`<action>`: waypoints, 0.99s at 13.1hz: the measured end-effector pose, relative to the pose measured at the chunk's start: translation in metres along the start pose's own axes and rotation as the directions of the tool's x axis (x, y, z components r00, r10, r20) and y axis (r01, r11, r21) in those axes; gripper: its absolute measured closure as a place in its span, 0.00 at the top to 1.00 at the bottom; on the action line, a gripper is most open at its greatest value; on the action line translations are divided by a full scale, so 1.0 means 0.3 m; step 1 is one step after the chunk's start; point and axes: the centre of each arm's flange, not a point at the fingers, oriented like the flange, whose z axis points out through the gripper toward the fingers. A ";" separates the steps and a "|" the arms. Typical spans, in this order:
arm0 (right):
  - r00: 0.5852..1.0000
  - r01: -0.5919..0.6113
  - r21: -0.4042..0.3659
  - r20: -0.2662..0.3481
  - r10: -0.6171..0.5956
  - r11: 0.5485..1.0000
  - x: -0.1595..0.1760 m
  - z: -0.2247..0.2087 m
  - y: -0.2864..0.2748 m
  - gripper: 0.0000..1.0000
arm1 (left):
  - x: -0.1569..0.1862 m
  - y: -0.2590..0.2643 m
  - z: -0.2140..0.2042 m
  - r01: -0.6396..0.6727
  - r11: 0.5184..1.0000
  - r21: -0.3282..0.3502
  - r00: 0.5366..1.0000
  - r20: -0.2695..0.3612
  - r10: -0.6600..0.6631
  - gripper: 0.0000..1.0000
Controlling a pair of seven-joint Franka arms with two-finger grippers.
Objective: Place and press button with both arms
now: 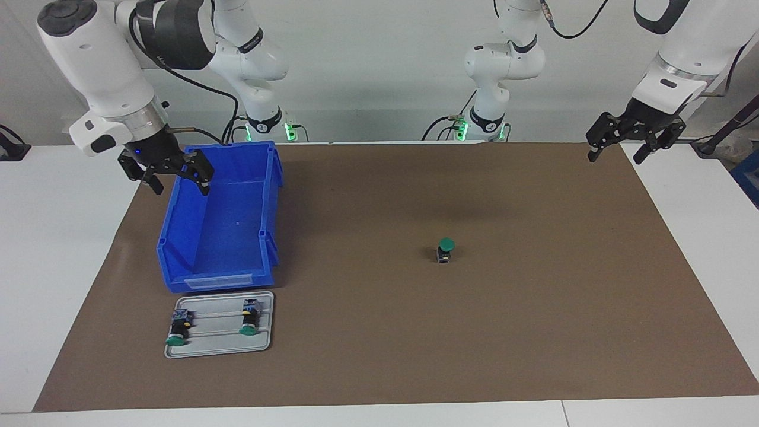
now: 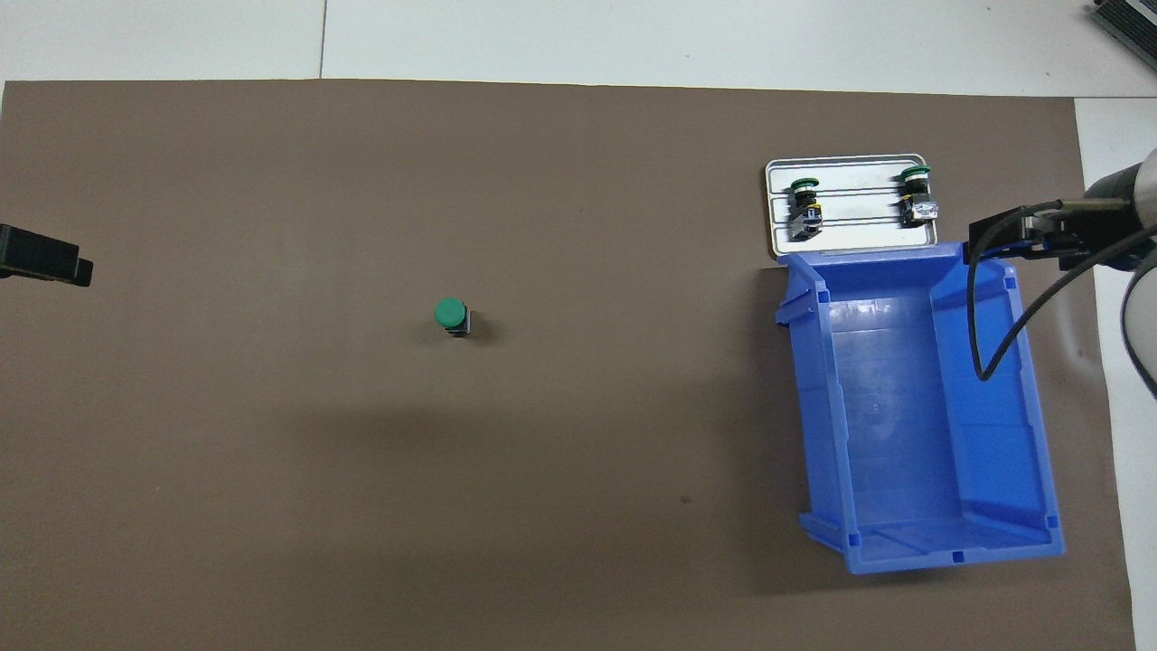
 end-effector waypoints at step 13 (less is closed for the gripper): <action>1.000 0.000 0.000 0.000 0.000 1.000 0.000 0.000 0.000 1.00 | -0.036 -0.003 0.013 -0.059 0.998 -0.010 0.998 0.035 0.059 1.00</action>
